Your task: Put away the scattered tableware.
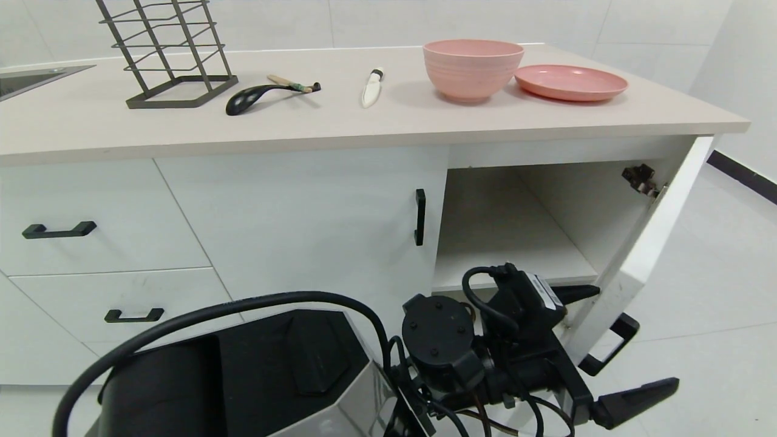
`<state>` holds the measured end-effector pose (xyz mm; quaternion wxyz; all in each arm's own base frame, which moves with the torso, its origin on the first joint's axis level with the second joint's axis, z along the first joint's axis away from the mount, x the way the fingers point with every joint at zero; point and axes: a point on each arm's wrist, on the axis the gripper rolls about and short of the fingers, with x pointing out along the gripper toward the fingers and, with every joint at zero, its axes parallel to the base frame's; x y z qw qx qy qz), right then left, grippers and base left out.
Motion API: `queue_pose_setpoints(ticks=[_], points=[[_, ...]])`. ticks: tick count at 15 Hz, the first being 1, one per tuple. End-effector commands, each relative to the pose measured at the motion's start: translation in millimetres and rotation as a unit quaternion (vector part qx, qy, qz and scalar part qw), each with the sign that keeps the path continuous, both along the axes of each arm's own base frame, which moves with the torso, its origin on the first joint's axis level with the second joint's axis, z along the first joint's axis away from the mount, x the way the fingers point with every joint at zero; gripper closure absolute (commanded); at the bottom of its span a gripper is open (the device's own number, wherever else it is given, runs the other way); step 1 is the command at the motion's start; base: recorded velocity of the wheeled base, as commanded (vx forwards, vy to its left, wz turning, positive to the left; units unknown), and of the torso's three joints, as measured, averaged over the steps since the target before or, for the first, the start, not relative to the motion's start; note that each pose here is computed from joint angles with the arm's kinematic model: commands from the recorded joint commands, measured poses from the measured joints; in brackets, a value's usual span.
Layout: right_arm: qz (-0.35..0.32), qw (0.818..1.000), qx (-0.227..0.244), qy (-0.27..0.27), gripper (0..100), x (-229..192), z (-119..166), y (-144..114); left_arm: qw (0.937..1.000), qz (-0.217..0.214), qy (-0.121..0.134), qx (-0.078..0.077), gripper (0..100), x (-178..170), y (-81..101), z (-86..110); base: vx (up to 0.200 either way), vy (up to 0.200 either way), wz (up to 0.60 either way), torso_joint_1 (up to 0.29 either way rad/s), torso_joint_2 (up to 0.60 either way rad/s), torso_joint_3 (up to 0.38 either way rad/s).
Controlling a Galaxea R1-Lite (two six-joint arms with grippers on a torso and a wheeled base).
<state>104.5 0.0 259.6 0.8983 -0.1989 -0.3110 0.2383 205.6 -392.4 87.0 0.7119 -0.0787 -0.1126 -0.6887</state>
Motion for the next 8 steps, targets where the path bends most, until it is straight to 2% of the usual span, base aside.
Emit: queue_pose_setpoints(ticks=[1, 2, 5, 8], points=[[0.000, 1.000, -0.001, -0.003, 0, -1, 1, 0, 1.0000, -0.006, -0.001, -0.002, 0, -5, -4.9, -1.4, 0.000, 0.000, 0.00, 0.000, 0.00, 0.000], [0.000, 1.000, -0.001, -0.003, 0, -1, 1, 0, 1.0000, -0.006, 0.000, -0.002, 0, -5, -6.0, -2.5, 0.000, 0.000, 0.00, 0.000, 0.00, 0.000], [0.000, 1.000, -0.001, -0.003, 0, -1, 1, 0, 0.9998, -0.011, -0.008, -0.017, 0, -2, -19.2, -5.9, 0.000, 0.000, 0.00, 0.000, 0.00, 0.000], [0.000, 1.000, -0.001, -0.007, 0, -1, 3, 0, 0.9996, -0.021, -0.008, -0.018, 0, -10, -25.0, -7.4, 0.000, 0.000, 0.00, 0.000, 0.00, 0.000]])
